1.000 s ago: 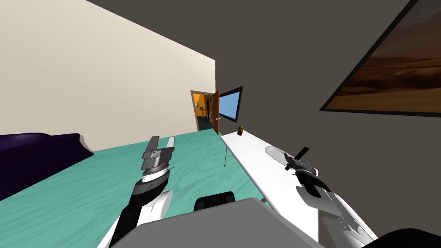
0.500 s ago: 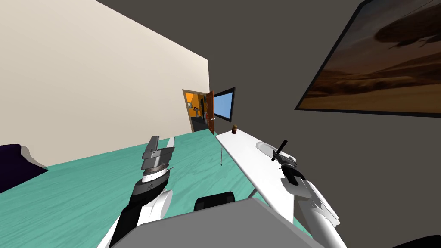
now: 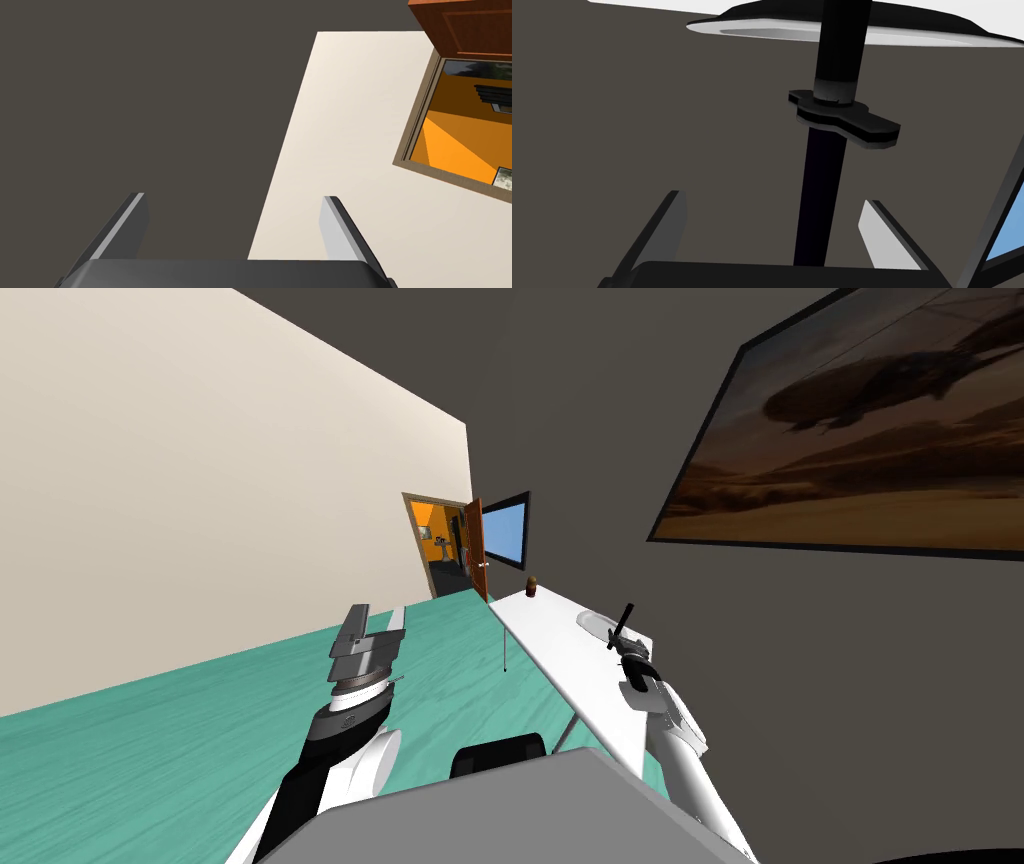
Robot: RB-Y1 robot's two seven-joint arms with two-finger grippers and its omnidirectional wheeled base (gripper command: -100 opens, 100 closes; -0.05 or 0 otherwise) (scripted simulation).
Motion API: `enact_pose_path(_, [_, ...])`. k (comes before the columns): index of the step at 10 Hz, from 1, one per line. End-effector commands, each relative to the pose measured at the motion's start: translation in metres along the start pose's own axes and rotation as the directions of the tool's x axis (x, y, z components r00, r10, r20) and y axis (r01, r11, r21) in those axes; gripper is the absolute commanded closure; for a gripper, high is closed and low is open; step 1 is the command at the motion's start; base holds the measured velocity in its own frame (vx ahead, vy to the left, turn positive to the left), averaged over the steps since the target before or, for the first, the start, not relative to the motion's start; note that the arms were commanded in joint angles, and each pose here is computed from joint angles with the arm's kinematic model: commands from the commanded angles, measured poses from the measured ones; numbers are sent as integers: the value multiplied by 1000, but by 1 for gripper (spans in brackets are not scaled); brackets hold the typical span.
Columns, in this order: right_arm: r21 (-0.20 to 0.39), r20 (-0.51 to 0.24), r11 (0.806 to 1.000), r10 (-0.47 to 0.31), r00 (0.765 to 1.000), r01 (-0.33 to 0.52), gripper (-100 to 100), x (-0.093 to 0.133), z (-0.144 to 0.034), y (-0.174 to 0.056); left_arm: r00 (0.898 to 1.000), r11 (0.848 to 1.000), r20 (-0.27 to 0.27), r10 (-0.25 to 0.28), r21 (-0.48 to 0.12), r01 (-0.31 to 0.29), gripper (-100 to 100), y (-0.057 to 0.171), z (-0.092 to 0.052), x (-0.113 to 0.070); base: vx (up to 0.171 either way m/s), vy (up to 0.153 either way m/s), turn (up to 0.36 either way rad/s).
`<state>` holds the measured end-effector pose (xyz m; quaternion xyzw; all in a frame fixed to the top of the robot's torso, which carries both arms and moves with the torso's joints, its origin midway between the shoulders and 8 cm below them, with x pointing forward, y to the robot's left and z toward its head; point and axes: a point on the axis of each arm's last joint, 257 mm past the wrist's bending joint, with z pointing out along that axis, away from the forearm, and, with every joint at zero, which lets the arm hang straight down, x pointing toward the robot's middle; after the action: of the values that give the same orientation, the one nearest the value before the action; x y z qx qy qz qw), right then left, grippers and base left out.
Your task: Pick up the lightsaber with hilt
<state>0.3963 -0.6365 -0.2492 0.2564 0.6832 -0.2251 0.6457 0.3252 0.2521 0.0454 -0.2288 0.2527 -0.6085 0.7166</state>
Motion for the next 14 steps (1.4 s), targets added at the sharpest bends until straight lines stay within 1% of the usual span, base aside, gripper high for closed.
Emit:
enact_pose_path(1, [-41, -22, 999, -12, 1000, 11, -100, 10, 5, 43, 1000, 1000, 0, 0, 0, 0, 0, 0, 0, 0, -20, -66, -307])
enact_pose_path(3, [-56, 4, 998, 9, 1000, -9, -100, -5, 13, 58, 1000, 1000, 0, 0, 0, 0, 0, 0, 0, 0, -16, -34, -73])
enact_pose_path(4, [-89, -27, 996, -16, 1000, 14, -100, 12, 11, 89, 1000, 1000, 0, 0, 0, 0, 0, 0, 0, 0, -23, -53, -254])
enact_pose_path(5, [-106, 4, 994, 6, 1000, -5, -100, -7, 20, 107, 1000, 1000, 0, 0, 0, 0, 0, 0, 0, 0, -20, -47, -224])
enact_pose_path(6, [-144, -18, 989, -22, 1000, 19, -100, 6, 17, 141, 1000, 1000, 0, 0, 0, 0, 0, 0, 0, 0, -17, -61, -297])
enact_pose_path(7, [-148, -11, 989, -16, 1000, 15, -100, 1, 19, 145, 1000, 1000, 0, 0, 0, 0, 0, 0, 0, 0, -14, -59, -165])
enact_pose_path(8, [-158, 9, 987, 0, 1000, 2, -100, -12, 24, 157, 1000, 1000, 0, 0, 0, 0, 0, 0, 0, 0, -10, -26, 7])
enact_pose_path(9, [-199, -7, 980, -30, 1000, 28, -100, -3, 20, 193, 1000, 1000, 0, 0, 0, 0, 0, 0, 0, 0, -18, -47, -298])
enact_pose_path(10, [-212, 17, 977, -11, 1000, 14, -100, -20, 24, 207, 1000, 1000, 0, 0, 0, 0, 0, 0, 0, 0, -19, -41, -188])
enact_pose_path(11, [-252, 2, 967, -40, 999, 40, -100, -10, 17, 241, 1000, 1000, 0, 0, 0, 0, 0, 0, 0, 0, -24, -39, -297])
enact_pose_path(12, [-268, 36, 963, -20, 999, 29, -100, -34, 23, 259, 1000, 1000, 0, 0, 0, 0, 0, 0, 0, 0, -13, -59, -172])
enact_pose_path(13, [-257, 35, 966, -16, 999, 24, -100, -34, 25, 253, 1000, 1000, 0, 0, 0, 0, 0, 0, 0, 0, 1, -39, 25])
enact_pose_path(14, [-268, 36, 963, -20, 999, 29, -100, -34, 23, 259, 1000, 1000, 0, 0, 0, 0, 0, 0, 0, 0, 4, -15, 20])
